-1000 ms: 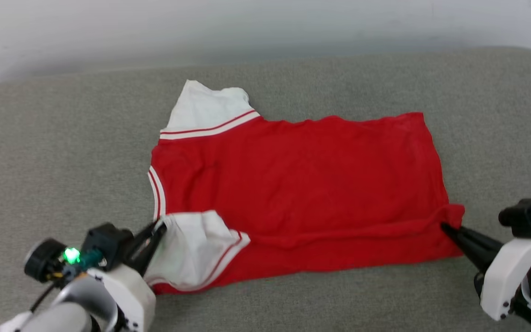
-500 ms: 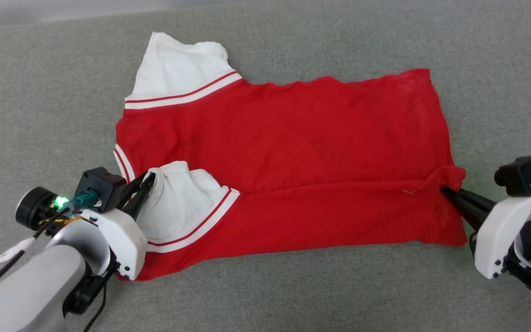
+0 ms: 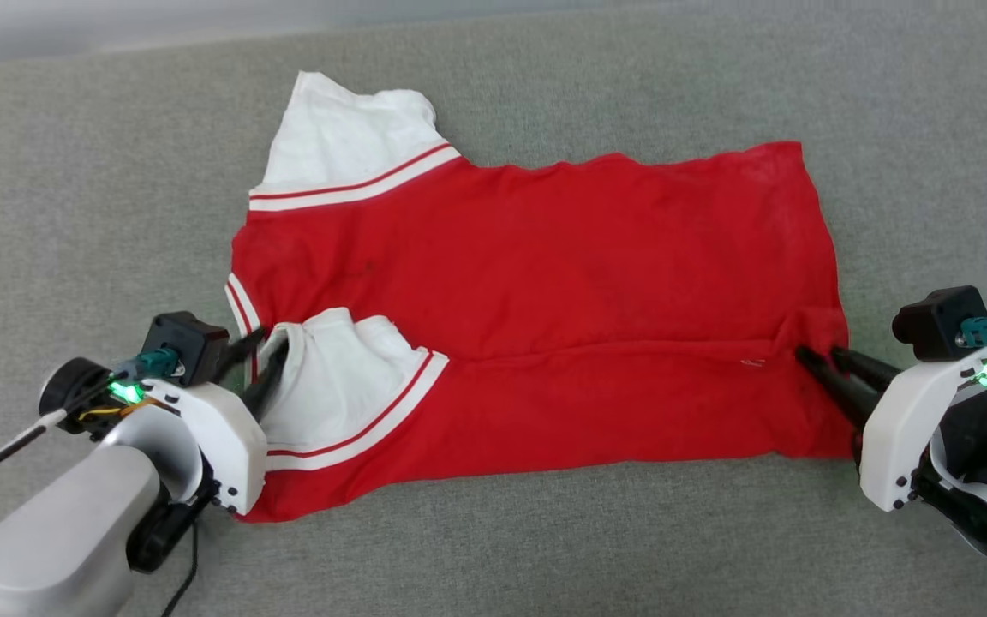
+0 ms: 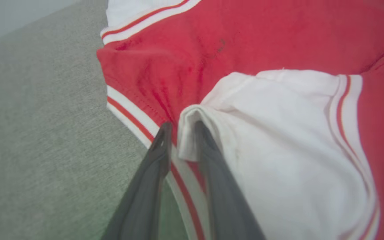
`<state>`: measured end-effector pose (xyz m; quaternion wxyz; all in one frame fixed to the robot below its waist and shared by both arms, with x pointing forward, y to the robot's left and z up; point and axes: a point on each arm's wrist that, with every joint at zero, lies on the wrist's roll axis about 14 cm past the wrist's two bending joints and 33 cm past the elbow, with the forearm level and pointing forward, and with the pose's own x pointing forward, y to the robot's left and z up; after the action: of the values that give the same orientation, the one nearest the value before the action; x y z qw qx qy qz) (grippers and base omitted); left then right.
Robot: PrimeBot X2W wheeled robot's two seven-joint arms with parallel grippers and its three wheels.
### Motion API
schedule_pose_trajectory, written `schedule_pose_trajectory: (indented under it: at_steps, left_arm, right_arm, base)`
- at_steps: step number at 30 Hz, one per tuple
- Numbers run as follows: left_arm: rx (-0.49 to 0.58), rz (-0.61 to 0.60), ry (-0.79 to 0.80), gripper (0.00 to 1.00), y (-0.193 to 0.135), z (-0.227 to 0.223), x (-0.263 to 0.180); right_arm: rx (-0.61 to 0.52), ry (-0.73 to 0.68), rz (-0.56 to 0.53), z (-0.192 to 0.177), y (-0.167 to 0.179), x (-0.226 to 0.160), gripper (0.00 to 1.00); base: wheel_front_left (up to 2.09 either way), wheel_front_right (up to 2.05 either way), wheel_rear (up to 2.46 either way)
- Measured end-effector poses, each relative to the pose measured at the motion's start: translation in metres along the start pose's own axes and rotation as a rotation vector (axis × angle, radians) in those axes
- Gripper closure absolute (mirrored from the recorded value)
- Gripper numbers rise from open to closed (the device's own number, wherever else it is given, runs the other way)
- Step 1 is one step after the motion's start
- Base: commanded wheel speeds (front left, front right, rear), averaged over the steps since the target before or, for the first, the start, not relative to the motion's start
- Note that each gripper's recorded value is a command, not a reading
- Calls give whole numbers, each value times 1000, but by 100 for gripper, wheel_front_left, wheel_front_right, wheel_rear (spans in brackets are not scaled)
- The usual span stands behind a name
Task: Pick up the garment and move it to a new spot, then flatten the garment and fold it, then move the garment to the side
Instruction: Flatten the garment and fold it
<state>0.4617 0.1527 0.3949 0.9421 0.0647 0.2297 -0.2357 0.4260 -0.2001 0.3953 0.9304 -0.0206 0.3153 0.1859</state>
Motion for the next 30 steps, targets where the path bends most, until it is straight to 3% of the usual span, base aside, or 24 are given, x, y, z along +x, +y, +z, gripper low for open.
schedule_pose_trajectory:
  at_steps: [6,12,20,30]
  left_arm:
    - [38,21,-35,0,16,40,-21]
    - [75,11,70,0,25,64,-47]
    - [41,-110,440,0,3,29,-71]
    - [-58,-185,738,0,-16,-35,-69]
  right_arm:
    - [-36,-114,13,33,7,-15,0]
    - [-62,-161,35,51,17,-22,0]
    - [-70,-160,59,55,26,-20,0]
    - [-56,-139,67,49,28,-13,0]
  base:
    - [0,0,0]
    - [0,0,0]
    - [0,0,0]
    - [0,0,0]
